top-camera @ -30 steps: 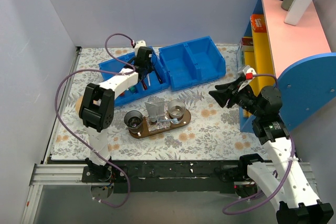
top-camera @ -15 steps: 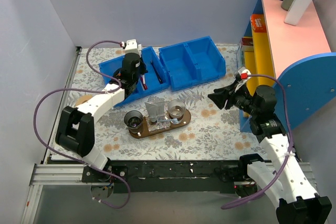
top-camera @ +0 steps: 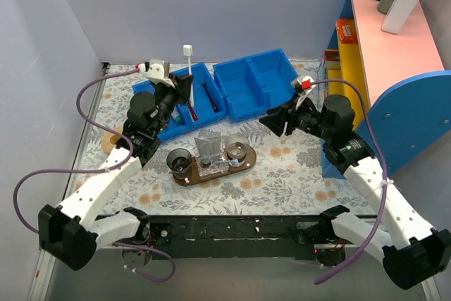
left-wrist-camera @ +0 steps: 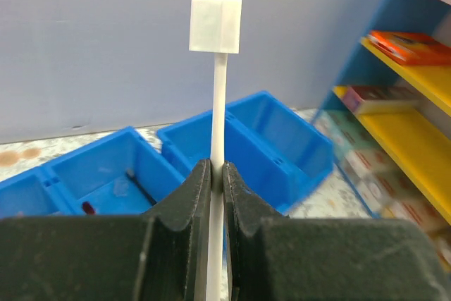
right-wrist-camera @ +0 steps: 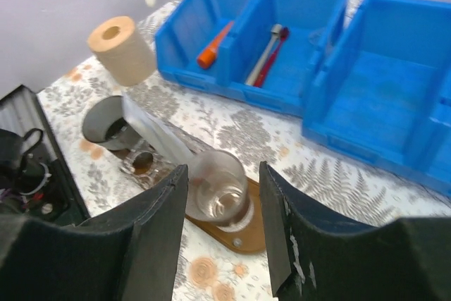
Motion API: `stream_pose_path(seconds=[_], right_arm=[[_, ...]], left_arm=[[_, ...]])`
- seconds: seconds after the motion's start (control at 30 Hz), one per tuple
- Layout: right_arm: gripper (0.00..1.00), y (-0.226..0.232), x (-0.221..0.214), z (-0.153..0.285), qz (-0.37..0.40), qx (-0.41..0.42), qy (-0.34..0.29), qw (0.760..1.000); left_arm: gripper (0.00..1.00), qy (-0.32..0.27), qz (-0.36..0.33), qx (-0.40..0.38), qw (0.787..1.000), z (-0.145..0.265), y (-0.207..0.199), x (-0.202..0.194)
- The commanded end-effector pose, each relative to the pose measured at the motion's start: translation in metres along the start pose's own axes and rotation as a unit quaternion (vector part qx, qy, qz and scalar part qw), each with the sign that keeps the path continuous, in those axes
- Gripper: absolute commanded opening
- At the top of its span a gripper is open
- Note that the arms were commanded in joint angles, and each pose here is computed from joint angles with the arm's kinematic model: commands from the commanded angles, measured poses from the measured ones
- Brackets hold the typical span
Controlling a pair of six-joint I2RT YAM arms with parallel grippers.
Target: Prepare toiletry sets of a toothbrush and toothpaste on the tray
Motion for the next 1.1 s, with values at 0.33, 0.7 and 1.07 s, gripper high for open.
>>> stream_pose_path(seconds=[0.33, 0.7, 1.07], right_arm=[[0.56, 0.041, 0.101, -0.04, -0.031, 0.049, -0.058, 0.997], [0.54, 0.047, 0.122, -0.047, -0.052, 0.057, -0.028, 0.997], [0.52, 0.065, 0.114, -0.053, -0.065, 0.081, -0.027, 0.994]], left_arm=[[0.0, 0.002, -0.047, -0.18, 0.982, 0.051, -0.064, -0.02], [0.0, 0.027, -0.06, -0.22, 0.973, 0.061, -0.098, -0.037], [0.0, 0.031, -0.077, -0.223, 0.971, 0.064, -0.105, -0.043]])
Point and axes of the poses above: each gripper's point midway between its finger pads, its own z axis back along the fingers, its own y axis along the line the jaws close on, x = y × z, the point moved 7 cm from there along z, back along the fingers, and after that the axes turned 4 degrees about -z, right-handed, at the moved point
